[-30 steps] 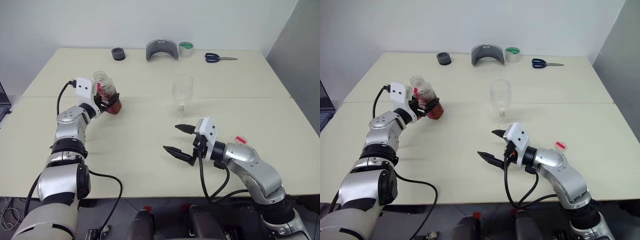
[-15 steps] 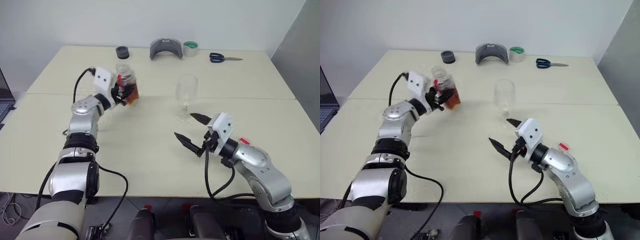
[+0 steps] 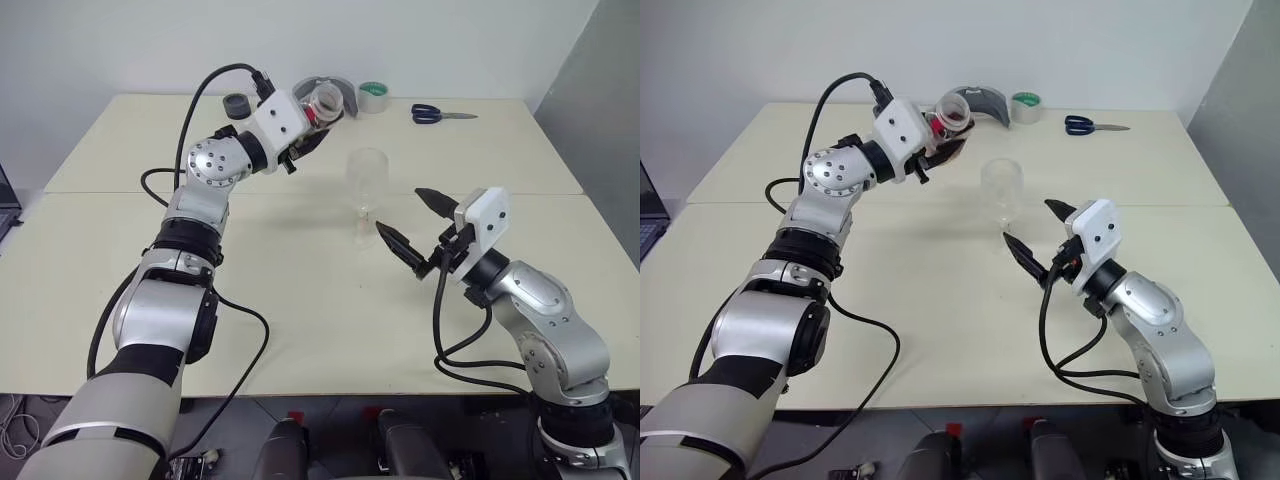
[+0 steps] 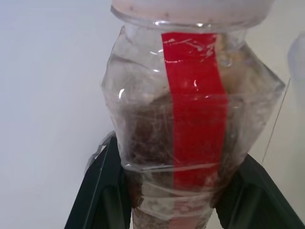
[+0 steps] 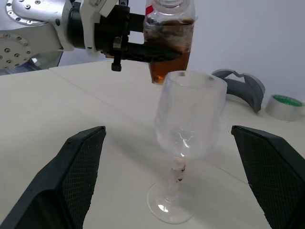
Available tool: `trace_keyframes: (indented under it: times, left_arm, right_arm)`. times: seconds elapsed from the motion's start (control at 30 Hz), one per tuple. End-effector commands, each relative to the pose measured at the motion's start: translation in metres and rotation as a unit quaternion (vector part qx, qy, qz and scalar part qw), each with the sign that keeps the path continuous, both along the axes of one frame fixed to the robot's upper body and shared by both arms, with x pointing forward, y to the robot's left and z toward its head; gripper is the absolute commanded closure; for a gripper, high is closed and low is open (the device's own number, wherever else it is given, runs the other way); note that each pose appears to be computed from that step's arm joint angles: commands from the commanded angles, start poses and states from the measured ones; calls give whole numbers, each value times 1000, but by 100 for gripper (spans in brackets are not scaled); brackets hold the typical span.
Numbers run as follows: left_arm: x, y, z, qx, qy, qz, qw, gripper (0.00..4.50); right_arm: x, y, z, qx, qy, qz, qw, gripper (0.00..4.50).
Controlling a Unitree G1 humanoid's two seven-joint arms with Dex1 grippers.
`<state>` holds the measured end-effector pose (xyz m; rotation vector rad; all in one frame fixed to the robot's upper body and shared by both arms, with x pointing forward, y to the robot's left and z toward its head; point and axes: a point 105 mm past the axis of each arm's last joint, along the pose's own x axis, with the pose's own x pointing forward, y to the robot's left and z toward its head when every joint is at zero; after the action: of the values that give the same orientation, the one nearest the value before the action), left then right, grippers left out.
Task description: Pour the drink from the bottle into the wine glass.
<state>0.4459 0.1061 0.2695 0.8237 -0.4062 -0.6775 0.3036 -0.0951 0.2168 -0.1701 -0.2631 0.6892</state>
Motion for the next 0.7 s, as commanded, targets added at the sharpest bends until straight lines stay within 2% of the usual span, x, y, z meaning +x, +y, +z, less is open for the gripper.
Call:
trace_keyframes:
  times: [0.03,0.3,0.7]
  left_arm:
    - [-5,-5,38,9,-76,-5,997,273]
    - [-6,-13,38,50,-117,-3,992,273]
    - [-6,-25,38,89,-164,1,982,273]
  right_arm:
    - [1,-2,12,6,-26,-18,999,0]
    - [12,-7,11,4,-22,-56,998,0]
    - [12,-2,7,0,-10,-42,999,0]
